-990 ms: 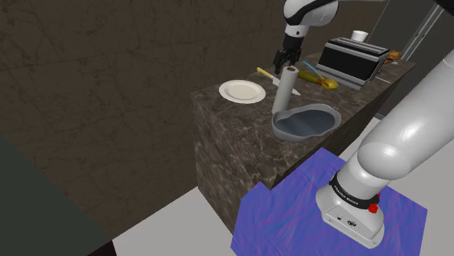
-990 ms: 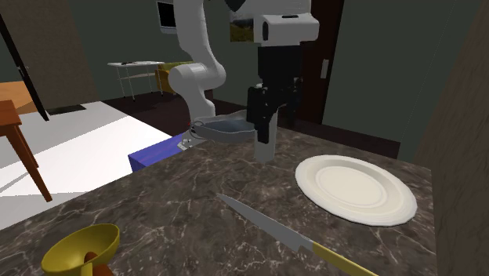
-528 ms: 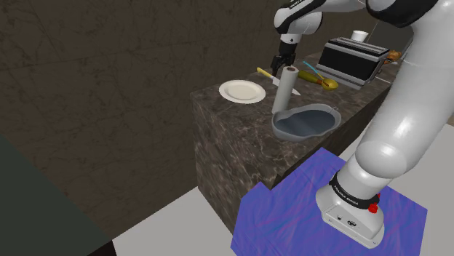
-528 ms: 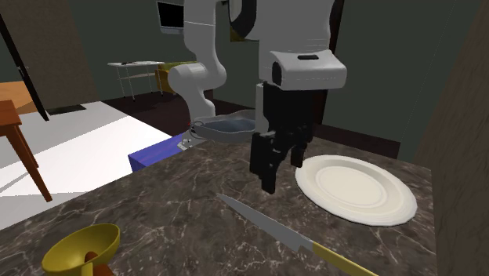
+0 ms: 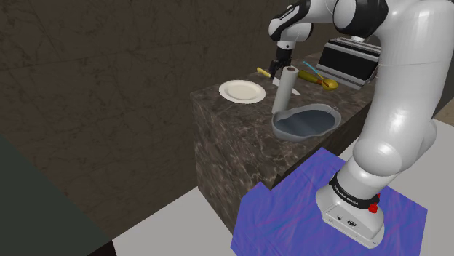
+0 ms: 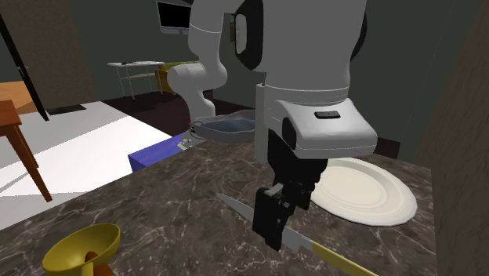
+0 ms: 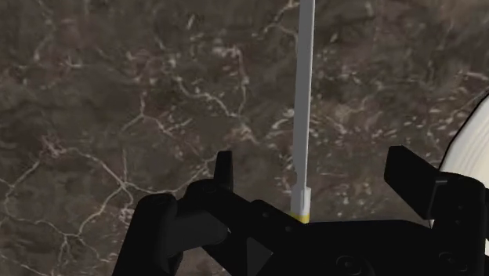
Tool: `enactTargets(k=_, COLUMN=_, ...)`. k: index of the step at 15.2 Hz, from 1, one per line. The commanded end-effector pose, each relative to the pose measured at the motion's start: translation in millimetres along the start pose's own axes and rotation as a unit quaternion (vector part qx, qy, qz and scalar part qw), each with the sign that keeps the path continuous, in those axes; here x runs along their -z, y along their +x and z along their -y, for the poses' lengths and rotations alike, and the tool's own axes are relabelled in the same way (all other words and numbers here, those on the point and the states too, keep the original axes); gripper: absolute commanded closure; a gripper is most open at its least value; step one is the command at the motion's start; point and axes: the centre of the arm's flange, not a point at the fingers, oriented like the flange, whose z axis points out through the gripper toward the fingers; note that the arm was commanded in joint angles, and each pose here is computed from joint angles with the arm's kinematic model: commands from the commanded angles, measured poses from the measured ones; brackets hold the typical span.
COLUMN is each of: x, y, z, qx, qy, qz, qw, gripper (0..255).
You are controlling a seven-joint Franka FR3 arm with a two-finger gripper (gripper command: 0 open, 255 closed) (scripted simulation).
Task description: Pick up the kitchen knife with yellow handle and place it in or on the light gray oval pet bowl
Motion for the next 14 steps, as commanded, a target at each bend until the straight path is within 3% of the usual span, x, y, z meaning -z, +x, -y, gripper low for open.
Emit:
enactTargets(k=1, x=-11, y=0, z=0, qx=0.000, qy=0.000, qz=0.000, qw=1.0000, gripper=0)
enactTargets(k=4, x=-30, y=0, z=0, qx=0.000, qy=0.000, qz=0.000, qw=1.0000, gripper=0)
enactTargets(k=12, x=-30, y=0, z=0, qx=0.000, qy=0.000, qz=0.000, qw=1.0000, gripper=0)
enactTargets(k=13, x=-30, y=0, z=0, qx=0.000, qy=0.000, qz=0.000, qw=1.0000, gripper=255)
enactTargets(k=14, x=-30, y=0, z=0, qx=0.000, qy=0.000, qz=0.000, qw=1.0000, gripper=255)
